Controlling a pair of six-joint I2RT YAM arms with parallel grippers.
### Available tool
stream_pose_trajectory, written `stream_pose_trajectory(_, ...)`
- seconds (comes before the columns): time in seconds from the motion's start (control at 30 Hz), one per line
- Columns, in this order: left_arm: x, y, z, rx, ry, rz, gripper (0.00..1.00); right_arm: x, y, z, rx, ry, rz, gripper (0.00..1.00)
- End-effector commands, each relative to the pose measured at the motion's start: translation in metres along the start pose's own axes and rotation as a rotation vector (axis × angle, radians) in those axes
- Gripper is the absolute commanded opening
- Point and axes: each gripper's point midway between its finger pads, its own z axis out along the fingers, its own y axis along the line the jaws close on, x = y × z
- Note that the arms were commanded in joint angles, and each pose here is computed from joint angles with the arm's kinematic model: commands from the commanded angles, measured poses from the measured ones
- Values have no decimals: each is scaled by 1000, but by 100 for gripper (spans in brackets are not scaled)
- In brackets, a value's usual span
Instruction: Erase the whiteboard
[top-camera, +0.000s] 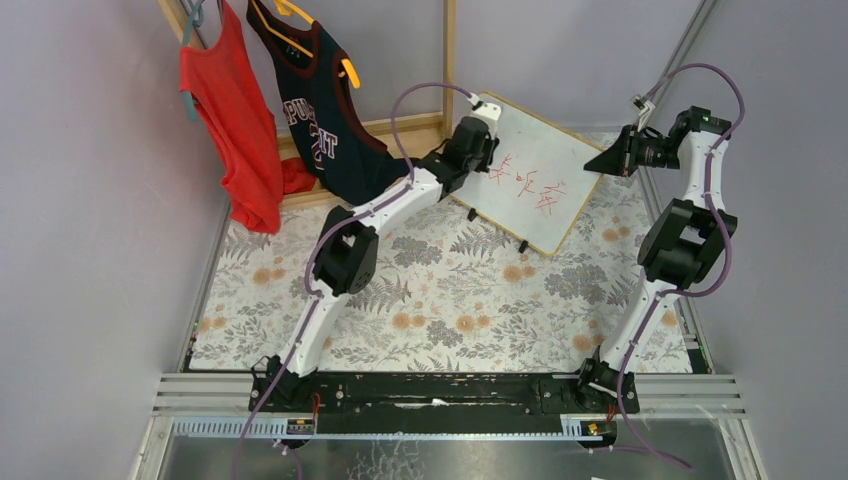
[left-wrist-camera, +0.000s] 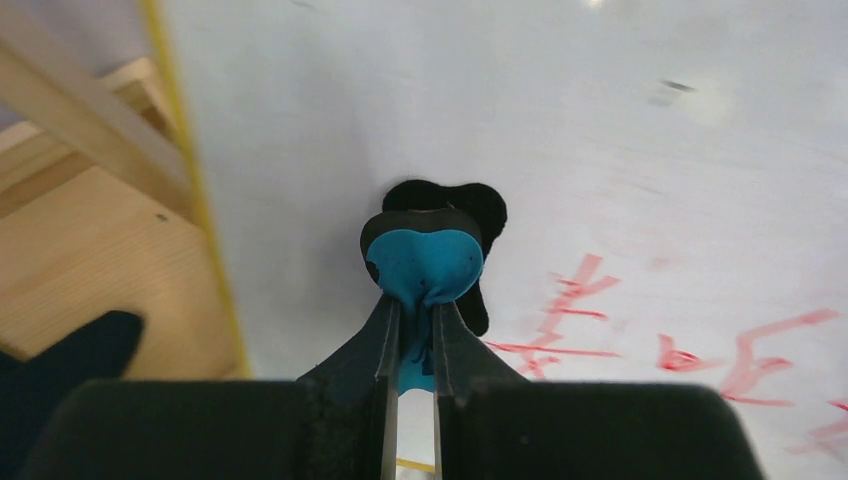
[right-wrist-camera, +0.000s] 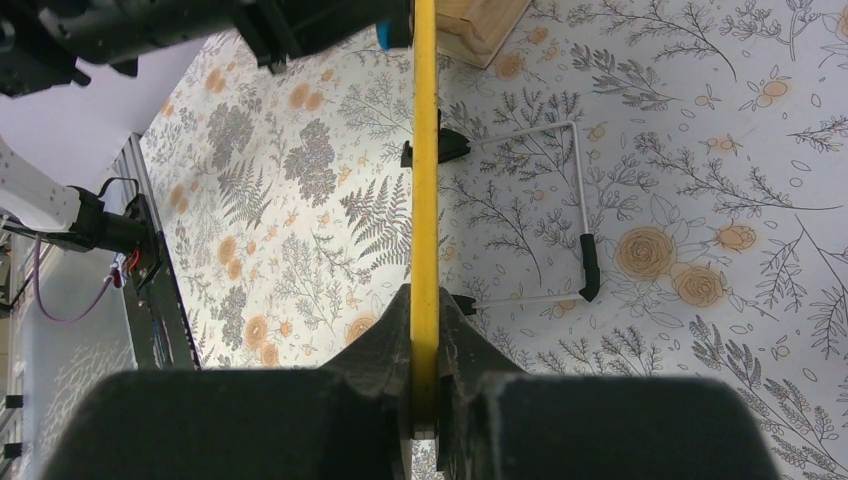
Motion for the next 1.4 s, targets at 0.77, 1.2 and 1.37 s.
stream_pose_trajectory(0.77,9,41,-10,-32,38,-62,0,12,3,13,3,87,-67,0)
stream_pose_trajectory(1.2,26,-6,-11,44,61,-61,0,12,4,14,4,90,-66,0)
stream_pose_trajectory(1.37,33,-50,-16,103,59,-56,0,12,4,13,4,90,-66,0)
